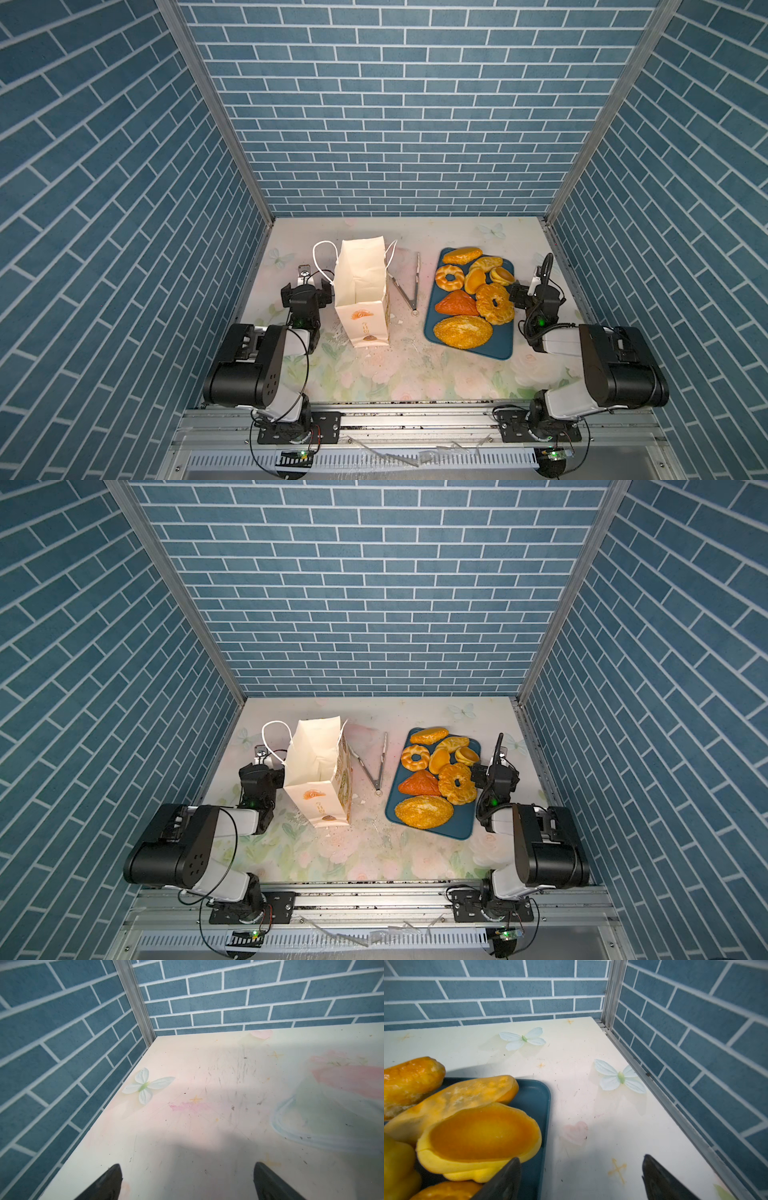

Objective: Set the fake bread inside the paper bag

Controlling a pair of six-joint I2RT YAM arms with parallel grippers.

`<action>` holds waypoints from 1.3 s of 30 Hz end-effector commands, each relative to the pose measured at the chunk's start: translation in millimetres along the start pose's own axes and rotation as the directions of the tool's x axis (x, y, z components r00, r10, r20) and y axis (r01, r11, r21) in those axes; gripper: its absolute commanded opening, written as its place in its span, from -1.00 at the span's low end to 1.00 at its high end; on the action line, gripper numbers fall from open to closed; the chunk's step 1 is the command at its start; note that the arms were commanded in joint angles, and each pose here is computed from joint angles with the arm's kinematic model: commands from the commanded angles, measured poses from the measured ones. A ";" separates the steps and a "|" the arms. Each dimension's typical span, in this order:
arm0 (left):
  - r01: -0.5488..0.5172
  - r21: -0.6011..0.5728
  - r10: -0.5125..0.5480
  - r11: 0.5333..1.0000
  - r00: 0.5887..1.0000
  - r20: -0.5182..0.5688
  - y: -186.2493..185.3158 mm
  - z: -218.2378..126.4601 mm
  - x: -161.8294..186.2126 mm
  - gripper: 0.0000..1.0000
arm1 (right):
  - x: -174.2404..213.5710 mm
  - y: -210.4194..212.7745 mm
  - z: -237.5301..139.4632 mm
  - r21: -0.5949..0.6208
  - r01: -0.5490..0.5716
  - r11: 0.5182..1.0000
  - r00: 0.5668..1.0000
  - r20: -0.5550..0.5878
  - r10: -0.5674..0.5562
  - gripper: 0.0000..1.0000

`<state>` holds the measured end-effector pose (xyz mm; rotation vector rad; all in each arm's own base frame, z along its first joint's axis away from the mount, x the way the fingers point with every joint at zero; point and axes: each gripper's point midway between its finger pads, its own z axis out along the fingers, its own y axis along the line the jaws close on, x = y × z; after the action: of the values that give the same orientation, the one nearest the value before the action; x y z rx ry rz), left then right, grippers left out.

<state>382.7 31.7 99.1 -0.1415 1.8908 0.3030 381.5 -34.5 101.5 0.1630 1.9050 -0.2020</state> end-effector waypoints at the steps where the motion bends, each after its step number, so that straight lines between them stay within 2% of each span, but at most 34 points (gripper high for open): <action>1: 0.025 -0.023 -0.025 0.999 0.999 0.035 5.7 -5.5 -6.9 0.99 | -19.8 -5.7 -12.0 0.032 0.010 0.999 0.998 0.054 -0.012 0.81; 3: 0.020 -0.016 -0.019 1.000 0.999 0.040 4.9 -6.2 -11.0 0.99 | -33.1 -6.6 -21.7 0.025 0.007 1.000 0.996 0.083 -0.009 0.81; 6: 0.033 -0.053 -0.033 0.998 0.999 -0.015 16.0 -9.4 -29.1 0.99 | -64.4 -4.7 -35.1 0.003 0.027 1.000 0.992 0.121 -0.027 0.81; 9: 0.061 -0.059 -0.062 0.996 0.998 -0.013 27.0 -15.9 -52.5 0.99 | -82.6 -1.9 -41.7 -0.020 0.042 0.999 0.997 0.071 -0.040 0.80; 12: 0.083 -0.014 -0.083 0.996 0.997 0.006 27.8 -33.2 -76.4 0.99 | -91.6 2.0 -50.0 -0.051 0.026 0.998 1.000 0.006 -0.026 0.77; 14: 0.140 0.004 -0.140 0.990 0.990 -0.002 33.7 -49.0 -94.9 0.99 | -93.5 7.3 -58.2 -0.083 0.013 0.996 0.998 -0.060 -0.018 0.75; 17: 0.177 0.083 -0.172 0.981 0.983 -0.072 32.6 -73.1 -111.0 0.99 | -99.4 13.9 -70.0 -0.115 -0.010 0.993 0.990 -0.141 -0.006 0.74; 21: 0.177 0.191 -0.160 0.966 0.982 -0.100 26.6 -113.5 -155.4 0.99 | -109.2 36.3 -83.6 -0.228 -0.039 0.973 0.974 -0.226 -0.014 0.68; 26: 0.210 0.333 -0.165 0.919 0.973 -0.160 12.0 -155.0 -196.5 0.99 | -114.7 57.4 -91.2 -0.274 -0.048 0.961 0.953 -0.301 -0.038 0.68; 31: 0.252 0.422 -0.175 0.871 0.961 -0.213 -2.1 -173.5 -215.3 0.94 | -124.0 85.1 -98.3 -0.347 -0.036 0.937 0.941 -0.327 -0.085 0.68; 39: 0.233 0.479 -0.111 0.846 0.956 -0.270 -25.1 -173.9 -216.3 0.89 | -140.3 140.4 -111.2 -0.472 -0.006 0.881 0.914 -0.360 -0.187 0.65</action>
<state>311.0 -39.6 356.0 -0.0241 2.0618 -0.3158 363.6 110.4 263.3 -0.2136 2.2482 0.2028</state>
